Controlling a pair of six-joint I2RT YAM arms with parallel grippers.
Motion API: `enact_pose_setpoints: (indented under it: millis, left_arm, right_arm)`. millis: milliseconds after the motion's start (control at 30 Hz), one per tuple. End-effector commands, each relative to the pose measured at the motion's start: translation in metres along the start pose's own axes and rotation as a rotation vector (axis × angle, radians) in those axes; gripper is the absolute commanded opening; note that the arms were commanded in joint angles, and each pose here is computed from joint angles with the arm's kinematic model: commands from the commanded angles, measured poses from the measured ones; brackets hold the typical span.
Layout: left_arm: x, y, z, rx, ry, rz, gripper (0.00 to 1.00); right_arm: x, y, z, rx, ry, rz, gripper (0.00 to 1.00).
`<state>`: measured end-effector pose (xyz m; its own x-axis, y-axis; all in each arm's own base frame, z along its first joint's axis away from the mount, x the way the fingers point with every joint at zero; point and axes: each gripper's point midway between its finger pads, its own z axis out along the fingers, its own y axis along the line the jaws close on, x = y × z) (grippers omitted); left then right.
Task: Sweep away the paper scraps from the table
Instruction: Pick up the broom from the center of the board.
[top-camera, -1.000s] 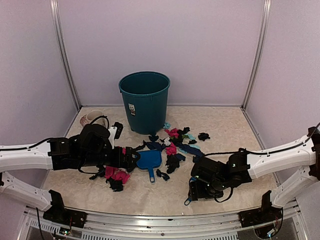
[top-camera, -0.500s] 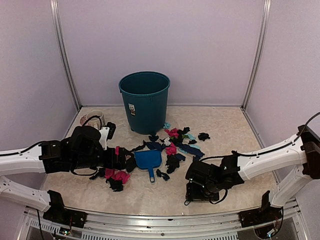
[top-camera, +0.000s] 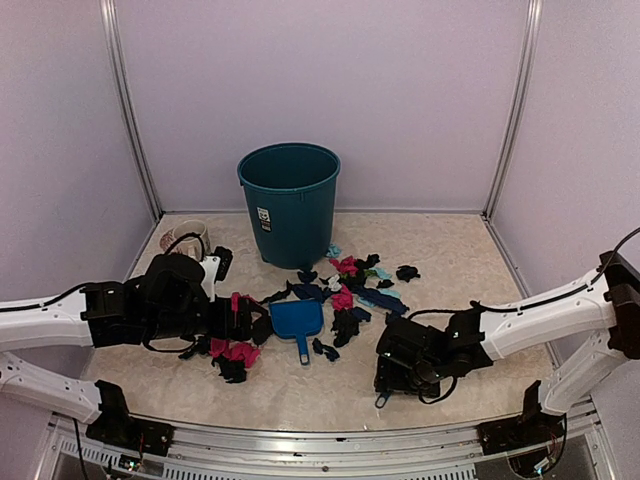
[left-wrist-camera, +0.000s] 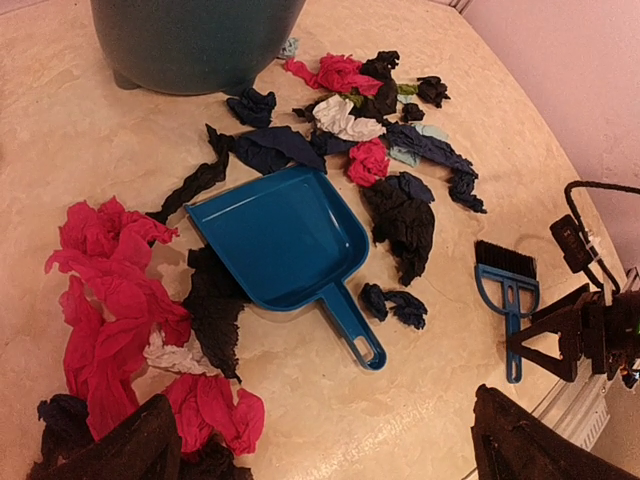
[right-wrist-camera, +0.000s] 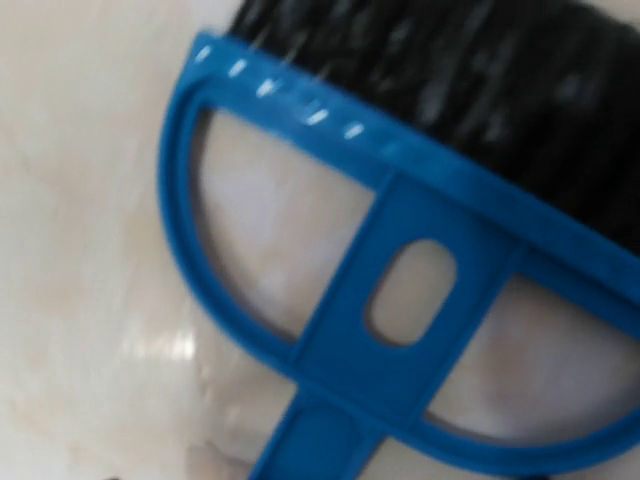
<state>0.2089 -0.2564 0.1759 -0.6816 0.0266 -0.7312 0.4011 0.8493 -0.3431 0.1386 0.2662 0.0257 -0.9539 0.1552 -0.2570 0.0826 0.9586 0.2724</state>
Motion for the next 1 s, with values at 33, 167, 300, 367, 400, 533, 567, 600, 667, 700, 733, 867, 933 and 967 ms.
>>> enact_pose_setpoints:
  millis: [33,167,300,367,400,533,567,600,667,700,733,867,933,967]
  left_arm:
    - [-0.001,-0.003,0.003,-0.01,0.008,0.032,0.99]
    - [-0.002,-0.005,0.004,-0.007,0.01,0.033,0.99]
    - [-0.003,-0.005,0.005,-0.006,0.006,0.032,0.99]
    - [-0.004,-0.006,0.006,-0.005,0.004,0.031,0.99]
    - [-0.004,-0.006,0.006,-0.004,0.004,0.03,0.99]
    - [-0.004,-0.008,0.008,0.005,0.003,0.026,0.99]
    - [-0.003,-0.008,0.008,0.005,0.005,0.026,0.99]
    - [-0.003,-0.008,0.008,0.005,0.005,0.026,0.99]
    - [-0.003,-0.008,0.009,0.006,0.006,0.025,0.99]
    - [-0.001,-0.008,0.01,0.006,0.01,0.028,0.99]
    - [-0.001,-0.009,0.011,0.011,0.012,0.029,0.99]
    - [0.0,-0.014,0.014,0.031,0.018,0.03,0.99]
    - [0.001,-0.014,0.014,0.031,0.02,0.031,0.99]
    - [0.001,-0.013,0.014,0.03,0.021,0.033,0.99]
  right_arm:
    - [-0.021,-0.042,0.016,0.158,-0.059,-0.019,0.83]
    - [-0.042,-0.041,0.019,0.154,-0.088,-0.093,0.83]
    - [-0.058,-0.046,0.021,0.176,-0.096,-0.173,0.83]
    - [-0.063,-0.045,0.02,0.191,-0.102,-0.216,0.82]
    - [-0.065,-0.045,0.019,0.2,-0.105,-0.233,0.82]
    - [-0.062,-0.029,0.011,0.122,-0.095,-0.275,0.8]
    - [-0.058,-0.024,0.007,0.096,-0.094,-0.284,0.79]
    - [-0.054,-0.02,0.004,0.082,-0.096,-0.293,0.79]
    - [-0.046,-0.016,0.0,0.083,-0.086,-0.291,0.79]
    - [-0.041,-0.015,0.0,0.093,-0.079,-0.29,0.79]
    - [-0.036,-0.017,0.0,0.111,-0.07,-0.284,0.79]
    - [-0.024,-0.025,0.003,0.19,-0.051,-0.261,0.78]
    - [-0.021,-0.032,0.004,0.23,-0.052,-0.243,0.78]
    - [-0.02,-0.036,0.004,0.244,-0.053,-0.239,0.78]
